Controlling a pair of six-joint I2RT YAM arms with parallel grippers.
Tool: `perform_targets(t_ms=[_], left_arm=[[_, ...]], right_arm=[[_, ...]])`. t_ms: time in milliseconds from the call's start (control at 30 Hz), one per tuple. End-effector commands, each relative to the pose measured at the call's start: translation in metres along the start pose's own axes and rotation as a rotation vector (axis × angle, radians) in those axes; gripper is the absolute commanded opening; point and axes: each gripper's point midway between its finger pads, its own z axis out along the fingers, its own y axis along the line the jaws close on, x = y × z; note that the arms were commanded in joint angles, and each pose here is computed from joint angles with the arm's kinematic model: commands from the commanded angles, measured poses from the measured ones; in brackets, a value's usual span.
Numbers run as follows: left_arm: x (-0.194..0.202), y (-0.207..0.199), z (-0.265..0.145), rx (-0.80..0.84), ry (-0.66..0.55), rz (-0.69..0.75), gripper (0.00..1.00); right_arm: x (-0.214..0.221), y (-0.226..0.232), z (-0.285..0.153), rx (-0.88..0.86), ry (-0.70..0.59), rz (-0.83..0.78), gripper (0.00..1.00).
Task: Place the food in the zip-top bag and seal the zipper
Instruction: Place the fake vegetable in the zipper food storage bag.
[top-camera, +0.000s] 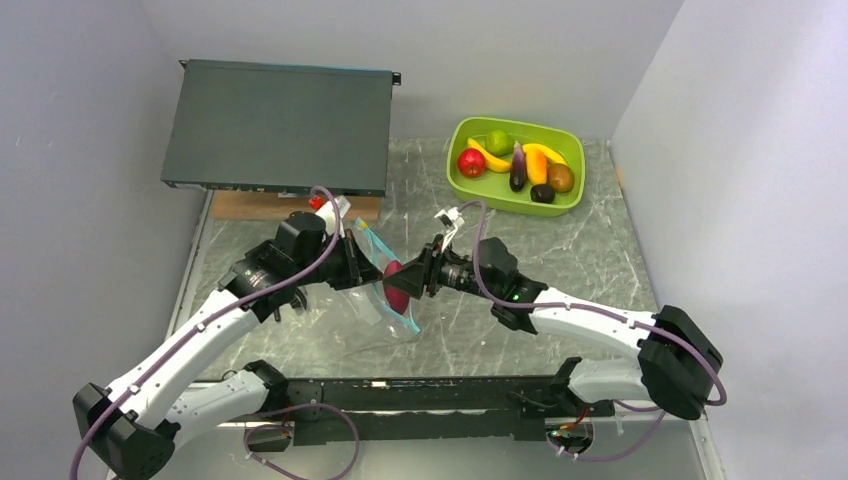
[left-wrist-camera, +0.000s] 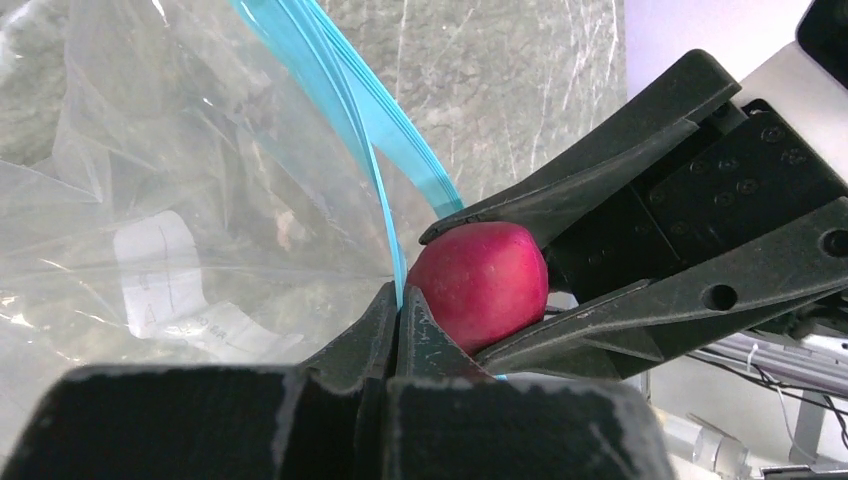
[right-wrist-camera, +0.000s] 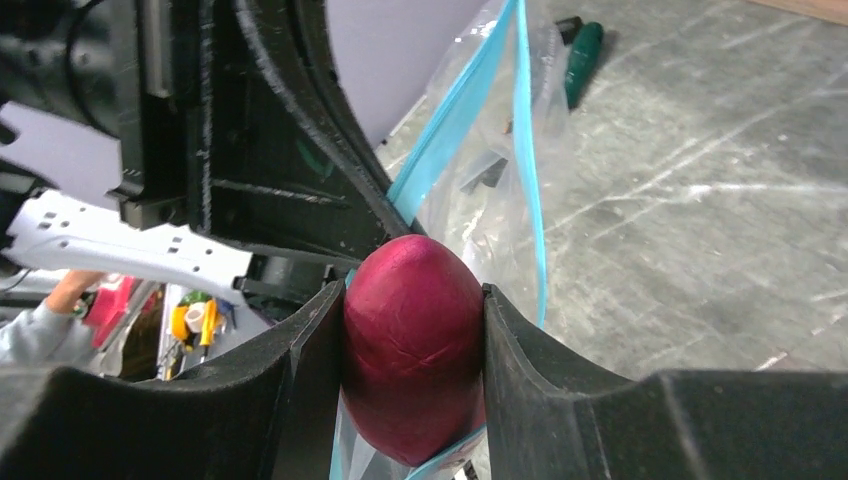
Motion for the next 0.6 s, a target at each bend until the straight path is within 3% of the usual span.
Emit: perform_targets(t_ms=[0, 333, 567], left_arm=[[-0.016, -0.029, -0.016, 0.092, -0.059, 0.029, 0.0], [-0.024, -0.033, -0.028, 0.076, -0.083, 0.073, 0.0], [-0.015, -0.033, -0.019, 0.09, -0.023, 0.075, 0.0]], right_arm=[[0.008, -0.038, 0.002, 0.247, 0.085, 0.014, 0.11], [0.015, -0.075, -0.017, 0.547, 0.185, -0.006, 0.08], [0.014, -0.013, 0.013, 0.288, 0.241, -0.069, 0.1]])
